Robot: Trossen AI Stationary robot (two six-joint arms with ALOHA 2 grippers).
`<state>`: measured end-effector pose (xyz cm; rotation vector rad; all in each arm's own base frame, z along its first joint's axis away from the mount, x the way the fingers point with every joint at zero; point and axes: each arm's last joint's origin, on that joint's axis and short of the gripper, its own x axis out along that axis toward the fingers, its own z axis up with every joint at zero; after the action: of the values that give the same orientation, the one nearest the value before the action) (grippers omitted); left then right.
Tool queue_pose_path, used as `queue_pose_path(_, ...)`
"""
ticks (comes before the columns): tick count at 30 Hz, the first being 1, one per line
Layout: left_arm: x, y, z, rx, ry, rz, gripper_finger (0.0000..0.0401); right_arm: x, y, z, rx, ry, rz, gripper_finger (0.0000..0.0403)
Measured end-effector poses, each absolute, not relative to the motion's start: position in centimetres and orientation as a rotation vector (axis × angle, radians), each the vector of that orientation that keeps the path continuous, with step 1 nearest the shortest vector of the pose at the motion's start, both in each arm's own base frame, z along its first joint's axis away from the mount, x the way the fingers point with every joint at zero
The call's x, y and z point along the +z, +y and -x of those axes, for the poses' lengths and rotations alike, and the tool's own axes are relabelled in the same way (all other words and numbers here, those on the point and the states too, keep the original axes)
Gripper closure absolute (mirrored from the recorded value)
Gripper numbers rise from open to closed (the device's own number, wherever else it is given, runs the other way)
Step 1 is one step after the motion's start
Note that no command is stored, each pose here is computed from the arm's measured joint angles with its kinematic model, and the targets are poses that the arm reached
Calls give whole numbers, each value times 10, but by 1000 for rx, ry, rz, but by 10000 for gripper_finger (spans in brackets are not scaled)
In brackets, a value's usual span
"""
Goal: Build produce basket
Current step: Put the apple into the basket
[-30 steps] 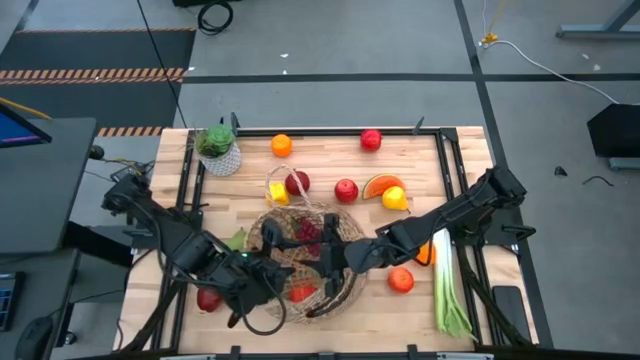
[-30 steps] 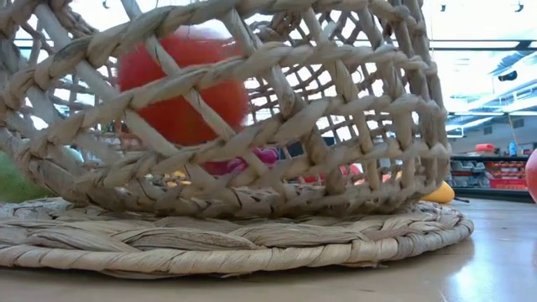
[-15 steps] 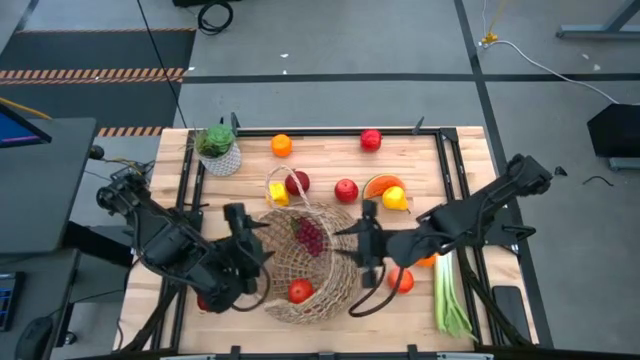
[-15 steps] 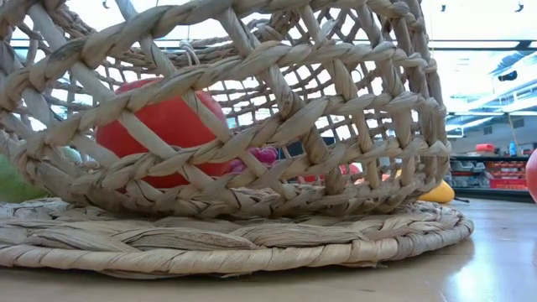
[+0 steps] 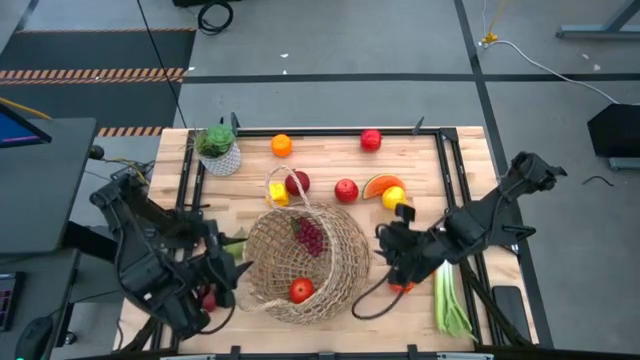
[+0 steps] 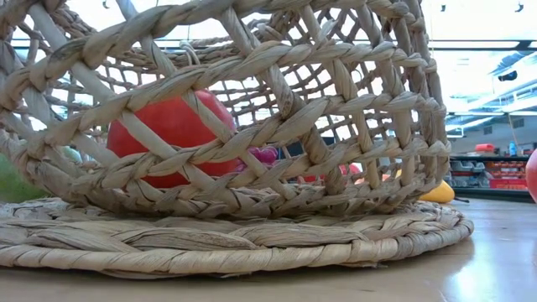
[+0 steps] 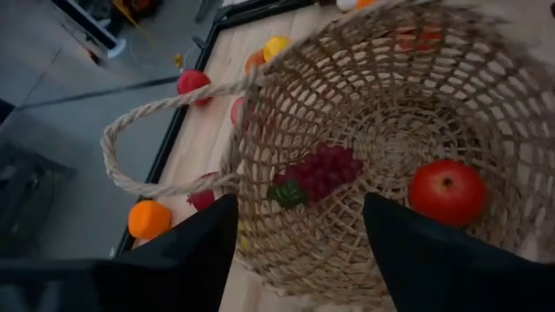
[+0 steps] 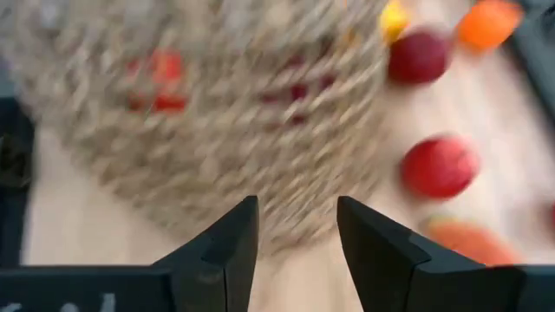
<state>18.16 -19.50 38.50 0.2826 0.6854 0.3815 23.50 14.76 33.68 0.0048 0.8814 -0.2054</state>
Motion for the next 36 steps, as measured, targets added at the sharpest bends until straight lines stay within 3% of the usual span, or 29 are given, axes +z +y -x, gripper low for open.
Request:
queue_pose_path(7, 347, -205, -160, 401, 690, -252, 160, 302, 173, -215, -152, 1035, -147, 218)
queue_pose_path(15, 324, -215, -145, 426, 646, -96, 165, 254, 185, -195, -170, 1119, -195, 170)
queue_pose_path(29, 306, -226, -142, 380, 659, -43, 170, 196, 167, -193, -239, 1174, -297, 13)
queue_pose_path(36, 306, -226, -142, 380, 662, -44, 170, 185, 167, -191, -199, 1206, -361, 8)
